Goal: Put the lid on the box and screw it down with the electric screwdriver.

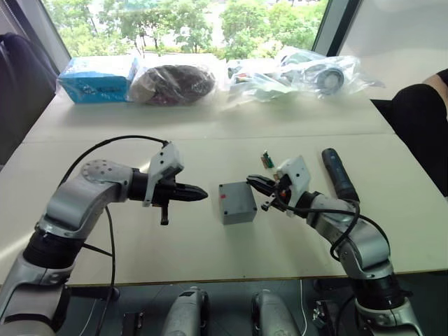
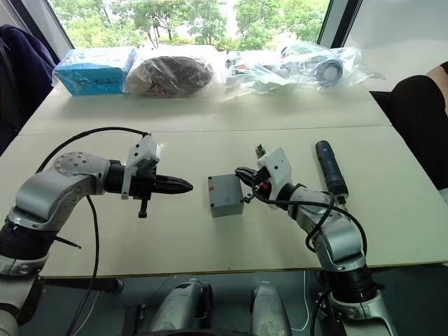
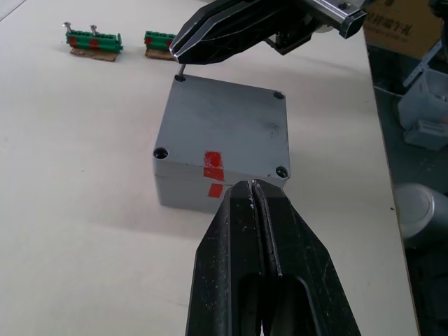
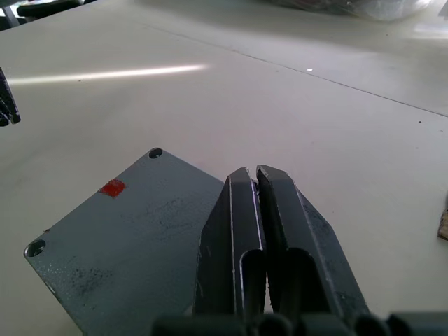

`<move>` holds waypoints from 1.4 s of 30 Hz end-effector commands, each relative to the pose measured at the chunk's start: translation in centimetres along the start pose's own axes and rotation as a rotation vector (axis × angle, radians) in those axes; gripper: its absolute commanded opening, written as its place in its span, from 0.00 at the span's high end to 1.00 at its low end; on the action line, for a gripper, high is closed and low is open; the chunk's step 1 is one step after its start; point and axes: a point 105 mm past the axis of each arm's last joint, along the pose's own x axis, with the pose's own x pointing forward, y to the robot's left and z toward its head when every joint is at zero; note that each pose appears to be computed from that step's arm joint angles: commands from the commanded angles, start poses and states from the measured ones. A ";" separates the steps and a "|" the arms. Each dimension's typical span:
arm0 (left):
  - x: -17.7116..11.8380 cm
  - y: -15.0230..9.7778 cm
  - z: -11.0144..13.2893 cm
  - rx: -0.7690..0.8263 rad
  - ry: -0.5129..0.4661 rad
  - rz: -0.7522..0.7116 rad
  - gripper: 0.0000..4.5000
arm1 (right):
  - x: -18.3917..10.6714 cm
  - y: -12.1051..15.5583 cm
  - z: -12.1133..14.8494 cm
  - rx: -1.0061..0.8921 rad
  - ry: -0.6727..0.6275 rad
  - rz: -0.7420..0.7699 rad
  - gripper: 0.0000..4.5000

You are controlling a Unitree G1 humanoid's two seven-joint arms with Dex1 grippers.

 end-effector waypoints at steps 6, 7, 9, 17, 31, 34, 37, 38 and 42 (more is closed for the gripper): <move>0.0 0.2 0.8 0.045 -0.021 0.010 1.00 | 0.3 0.1 0.2 -0.012 -0.015 0.002 0.99; 0.0 0.2 0.8 0.045 -0.022 0.010 1.00 | 0.3 0.1 0.2 -0.012 -0.014 0.002 0.99; 0.1 0.2 0.7 0.044 -0.023 0.011 1.00 | 0.4 0.0 0.2 -0.016 -0.014 0.000 0.93; 0.3 0.2 0.7 0.037 -0.032 0.014 1.00 | 0.1 -0.1 0.8 -0.034 -0.019 0.006 0.32; 2.4 -0.2 2.7 0.078 -0.132 -0.069 1.00 | -7.0 -7.1 6.8 0.127 0.087 -0.203 0.00; 3.0 -0.7 3.4 0.134 -0.135 -0.115 1.00 | -8.8 -9.7 7.0 0.206 0.252 -0.287 0.00; 3.6 -1.3 3.9 0.193 -0.126 -0.158 1.00 | -11.0 -11.5 5.1 0.319 0.487 -0.351 0.00; 3.8 -1.6 4.0 0.215 -0.119 -0.175 1.00 | -11.8 -12.0 4.1 0.357 0.566 -0.358 0.00; 4.2 -2.1 4.1 0.247 -0.115 -0.193 1.00 | -13.5 -13.5 1.8 0.437 0.722 -0.367 0.00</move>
